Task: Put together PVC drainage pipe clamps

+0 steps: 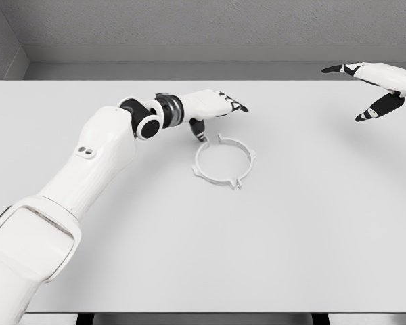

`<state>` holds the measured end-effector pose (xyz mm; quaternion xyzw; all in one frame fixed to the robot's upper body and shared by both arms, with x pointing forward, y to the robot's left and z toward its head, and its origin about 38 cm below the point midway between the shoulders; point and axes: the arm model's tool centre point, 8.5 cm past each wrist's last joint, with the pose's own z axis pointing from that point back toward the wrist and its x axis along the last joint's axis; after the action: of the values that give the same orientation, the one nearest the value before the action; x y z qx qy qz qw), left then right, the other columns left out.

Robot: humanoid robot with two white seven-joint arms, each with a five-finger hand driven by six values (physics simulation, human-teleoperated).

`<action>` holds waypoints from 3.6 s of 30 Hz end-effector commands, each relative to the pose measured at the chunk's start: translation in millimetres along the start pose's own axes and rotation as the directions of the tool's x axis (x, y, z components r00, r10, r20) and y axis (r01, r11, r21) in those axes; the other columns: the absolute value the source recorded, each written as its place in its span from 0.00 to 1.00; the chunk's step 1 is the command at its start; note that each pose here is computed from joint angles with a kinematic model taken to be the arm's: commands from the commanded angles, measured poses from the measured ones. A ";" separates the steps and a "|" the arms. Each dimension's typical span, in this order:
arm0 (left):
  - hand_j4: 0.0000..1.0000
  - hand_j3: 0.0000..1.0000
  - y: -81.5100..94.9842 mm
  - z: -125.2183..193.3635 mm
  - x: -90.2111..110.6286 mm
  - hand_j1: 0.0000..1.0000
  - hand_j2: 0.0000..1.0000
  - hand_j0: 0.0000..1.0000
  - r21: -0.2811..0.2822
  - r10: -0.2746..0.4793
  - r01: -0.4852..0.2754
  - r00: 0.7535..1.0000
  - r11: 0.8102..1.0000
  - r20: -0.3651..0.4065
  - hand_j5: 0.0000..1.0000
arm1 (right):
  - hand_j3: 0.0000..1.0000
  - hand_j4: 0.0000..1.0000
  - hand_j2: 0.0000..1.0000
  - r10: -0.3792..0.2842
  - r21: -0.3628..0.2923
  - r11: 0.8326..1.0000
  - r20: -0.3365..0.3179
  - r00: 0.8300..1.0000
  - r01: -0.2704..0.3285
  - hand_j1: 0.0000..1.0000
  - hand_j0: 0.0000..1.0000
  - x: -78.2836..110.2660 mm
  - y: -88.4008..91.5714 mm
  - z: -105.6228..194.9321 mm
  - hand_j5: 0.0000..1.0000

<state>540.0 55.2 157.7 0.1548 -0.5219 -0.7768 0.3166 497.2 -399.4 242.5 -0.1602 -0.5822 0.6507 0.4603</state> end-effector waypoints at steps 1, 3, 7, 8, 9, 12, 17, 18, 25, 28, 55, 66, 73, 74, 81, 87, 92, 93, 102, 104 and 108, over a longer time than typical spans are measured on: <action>1.00 1.00 4.3 0.3 2.3 1.00 1.00 1.00 0.015 0.008 -0.008 1.000 1.000 0.010 1.00 | 1.00 1.00 1.00 -0.004 -0.006 1.000 0.004 1.000 0.004 1.00 1.00 0.9 -1.4 0.1 1.00; 1.00 1.00 4.2 0.1 2.7 1.00 1.00 1.00 0.015 0.010 -0.010 1.000 1.000 0.012 1.00 | 1.00 1.00 1.00 -0.001 -0.007 1.000 0.007 1.000 0.001 1.00 1.00 2.2 -2.0 -0.4 1.00; 1.00 1.00 5.9 -0.8 5.0 1.00 1.00 1.00 0.019 0.007 -0.008 1.000 1.000 0.017 1.00 | 1.00 1.00 1.00 0.002 -0.006 1.000 0.005 1.000 -0.002 1.00 1.00 1.8 -2.6 0.7 1.00; 1.00 1.00 5.7 -0.3 4.3 1.00 1.00 1.00 0.019 0.008 -0.009 1.000 1.000 0.016 1.00 | 1.00 1.00 1.00 0.000 -0.006 1.000 0.004 1.000 0.000 1.00 1.00 1.3 -2.1 1.4 1.00; 1.00 1.00 5.9 -0.8 5.0 1.00 1.00 1.00 0.019 0.007 -0.008 1.000 1.000 0.017 1.00 | 1.00 1.00 1.00 0.001 -0.005 1.000 0.002 1.000 -0.001 1.00 1.00 0.9 -1.8 1.5 1.00; 1.00 1.00 16.9 11.9 -0.4 1.00 1.00 1.00 0.052 -0.014 0.013 0.999 0.999 0.030 1.00 | 1.00 1.00 1.00 0.011 -0.007 1.000 -0.002 1.000 -0.011 1.00 1.00 0.5 -5.6 6.4 1.00; 1.00 1.00 12.9 112.0 -49.6 1.00 1.00 1.00 0.200 0.063 -0.098 0.983 0.975 0.172 1.00 | 1.00 1.00 1.00 0.005 0.000 1.000 0.001 1.000 -0.005 1.00 1.00 0.8 0.1 5.4 1.00; 1.00 1.00 2.4 124.9 -55.5 1.00 1.00 1.00 0.195 0.073 -0.104 0.984 0.975 0.163 1.00 | 1.00 1.00 1.00 0.005 0.002 1.000 0.001 1.000 -0.005 1.00 1.00 0.8 0.5 5.1 1.00; 1.00 1.00 -28.7 107.9 -40.9 1.00 1.00 1.00 0.155 0.129 -0.161 0.972 0.975 0.195 1.00 | 1.00 1.00 1.00 0.009 0.007 1.000 0.011 1.000 -0.009 1.00 1.00 3.9 3.1 3.7 1.00; 1.00 1.00 -44.4 89.9 -31.2 1.00 1.00 1.00 0.119 0.171 -0.199 0.962 0.973 0.211 1.00 | 1.00 1.00 1.00 0.008 0.007 1.000 0.014 1.000 -0.008 1.00 1.00 4.5 3.9 2.9 1.00; 1.00 1.00 -54.4 64.5 -29.6 1.00 1.00 1.00 0.099 0.263 -0.287 0.943 0.953 0.203 1.00 | 1.00 1.00 1.00 0.030 0.016 0.999 0.067 0.997 -0.031 1.00 1.00 21.5 12.9 -0.9 1.00; 1.00 1.00 -54.2 57.3 -22.4 1.00 1.00 1.00 0.097 0.268 -0.293 0.939 0.951 0.217 1.00 | 1.00 1.00 1.00 0.032 0.004 0.999 0.085 0.996 -0.032 1.00 1.00 26.1 13.1 8.6 1.00; 1.00 1.00 -52.6 55.1 -21.2 1.00 1.00 1.00 0.097 0.269 -0.295 0.938 0.950 0.219 1.00 | 1.00 1.00 1.00 0.051 0.003 0.999 0.071 0.996 -0.052 1.00 1.00 24.0 6.4 20.0 1.00; 1.00 1.00 -52.6 55.1 -21.2 1.00 1.00 1.00 0.097 0.269 -0.295 0.938 0.950 0.219 1.00 | 1.00 1.00 1.00 0.049 0.004 0.999 0.071 0.996 -0.050 1.00 1.00 23.9 7.1 20.0 1.00; 1.00 1.00 -51.8 54.4 -20.4 1.00 1.00 1.00 0.097 0.268 -0.294 0.938 0.951 0.221 1.00 | 1.00 1.00 1.00 0.047 0.005 0.999 0.073 0.996 -0.047 1.00 1.00 24.1 8.6 20.4 1.00; 1.00 1.00 -49.5 50.5 -15.0 1.00 1.00 1.00 0.101 0.268 -0.298 0.934 0.949 0.234 1.00 | 1.00 1.00 1.00 0.050 0.005 0.999 0.079 0.996 -0.051 1.00 1.00 26.1 8.5 19.7 1.00; 1.00 1.00 -49.3 50.0 -14.4 1.00 1.00 1.00 0.102 0.268 -0.298 0.934 0.949 0.236 1.00 | 1.00 1.00 1.00 0.048 0.008 0.999 0.078 0.996 -0.049 1.00 1.00 25.8 9.9 19.7 1.00; 1.00 1.00 -49.4 50.0 -14.3 1.00 1.00 1.00 0.100 0.268 -0.298 0.934 0.949 0.236 1.00 | 1.00 1.00 1.00 0.048 0.007 0.999 0.079 0.996 -0.049 1.00 1.00 26.0 10.1 19.9 1.00; 1.00 1.00 -44.0 51.1 -16.2 1.00 1.00 1.00 0.110 0.263 -0.294 0.936 0.949 0.235 1.00 | 1.00 1.00 1.00 0.052 0.005 0.999 0.083 0.995 -0.053 1.00 1.00 27.7 9.0 19.6 1.00; 1.00 1.00 -33.5 57.8 -23.9 1.00 1.00 1.00 0.133 0.254 -0.289 0.940 0.948 0.229 1.00 | 1.00 1.00 1.00 0.052 0.005 0.999 0.083 0.995 -0.053 1.00 1.00 27.7 9.0 19.6 1.00; 1.00 1.00 -24.6 94.8 -64.0 1.00 1.00 1.00 0.197 0.288 -0.320 0.941 0.927 0.175 1.00 | 1.00 1.00 1.00 0.052 0.005 0.999 0.083 0.995 -0.053 1.00 1.00 27.7 9.0 19.6 1.00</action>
<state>521.5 148.0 160.4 0.0419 -0.6354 -0.6816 0.3604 464.4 -388.3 247.9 -0.1473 -0.5922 0.6733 0.4175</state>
